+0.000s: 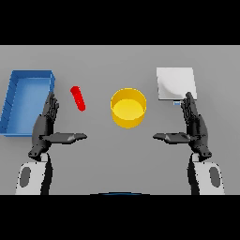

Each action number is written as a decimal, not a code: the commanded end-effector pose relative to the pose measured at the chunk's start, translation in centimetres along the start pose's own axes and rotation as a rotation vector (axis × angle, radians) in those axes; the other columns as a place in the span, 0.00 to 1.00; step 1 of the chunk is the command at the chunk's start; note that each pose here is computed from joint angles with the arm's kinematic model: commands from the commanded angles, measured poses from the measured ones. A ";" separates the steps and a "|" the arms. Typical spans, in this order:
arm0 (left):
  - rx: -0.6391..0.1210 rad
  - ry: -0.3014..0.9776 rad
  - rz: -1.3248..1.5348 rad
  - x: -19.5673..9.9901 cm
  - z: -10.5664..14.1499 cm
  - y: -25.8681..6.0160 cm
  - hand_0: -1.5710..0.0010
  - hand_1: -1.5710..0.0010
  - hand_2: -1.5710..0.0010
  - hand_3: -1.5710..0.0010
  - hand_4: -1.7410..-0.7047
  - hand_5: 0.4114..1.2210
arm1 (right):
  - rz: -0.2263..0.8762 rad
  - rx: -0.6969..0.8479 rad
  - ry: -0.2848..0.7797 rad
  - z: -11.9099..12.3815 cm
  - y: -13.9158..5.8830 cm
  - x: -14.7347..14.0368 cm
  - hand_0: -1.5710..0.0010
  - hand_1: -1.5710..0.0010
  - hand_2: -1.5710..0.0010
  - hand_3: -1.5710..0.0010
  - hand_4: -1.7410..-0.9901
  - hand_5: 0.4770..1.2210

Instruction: Pick up the red beaker and tilt it to pour out 1 green nut into yellow bowl. Pick up the yellow bowl and place it on the metallic measuring scale.

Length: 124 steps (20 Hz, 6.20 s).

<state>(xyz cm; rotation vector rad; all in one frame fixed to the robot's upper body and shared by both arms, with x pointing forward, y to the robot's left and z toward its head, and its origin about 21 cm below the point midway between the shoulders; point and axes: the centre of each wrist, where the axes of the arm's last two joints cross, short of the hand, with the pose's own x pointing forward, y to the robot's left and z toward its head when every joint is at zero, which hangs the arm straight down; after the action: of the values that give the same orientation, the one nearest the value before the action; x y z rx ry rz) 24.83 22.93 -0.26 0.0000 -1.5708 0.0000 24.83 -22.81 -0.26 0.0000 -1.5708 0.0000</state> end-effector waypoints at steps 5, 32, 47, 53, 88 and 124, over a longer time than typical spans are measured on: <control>-0.001 -0.003 0.001 -0.1 0.4 0.0 1.00 1.00 1.00 1.00 0.58 0.31 | 0.000 0.000 0.004 -0.5 0.2 0.1 1.00 1.00 1.00 1.00 0.89 0.14; -0.158 0.051 -0.263 -0.7 -7.3 -1.7 1.00 1.00 1.00 1.00 0.52 0.30 | 0.231 0.088 -0.157 1.3 0.4 1.7 1.00 1.00 1.00 1.00 0.68 0.20; -0.113 0.018 -0.149 -2.5 -11.2 -4.2 0.95 0.94 0.90 0.91 0.36 0.43 | 0.229 0.072 -0.137 2.0 0.0 1.6 1.00 1.00 1.00 1.00 0.66 0.23; -0.069 -0.017 -0.254 -2.7 -11.5 -5.3 0.33 0.32 0.30 0.33 0.15 0.82 | 0.237 0.069 -0.131 1.8 -0.1 1.6 1.00 1.00 1.00 1.00 0.67 0.23; -0.458 -0.205 -1.180 9.6 -15.5 -9.5 0.00 0.00 0.00 0.00 0.00 0.94 | 0.282 0.082 -0.153 2.0 0.1 1.7 1.00 1.00 1.00 1.00 0.74 0.26; -0.876 -0.791 -2.700 14.7 -16.2 -21.3 0.00 0.00 0.00 0.00 0.01 1.00 | 0.233 0.029 -0.168 2.1 0.5 1.5 1.00 1.00 1.00 1.00 0.81 0.13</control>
<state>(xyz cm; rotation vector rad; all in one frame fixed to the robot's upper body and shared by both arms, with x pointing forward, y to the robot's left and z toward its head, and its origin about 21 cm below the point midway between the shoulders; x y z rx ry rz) 41.00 1.60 14.53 1.4859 -0.8785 -2.9100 22.71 -22.31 1.25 -0.1643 -1.7301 0.2104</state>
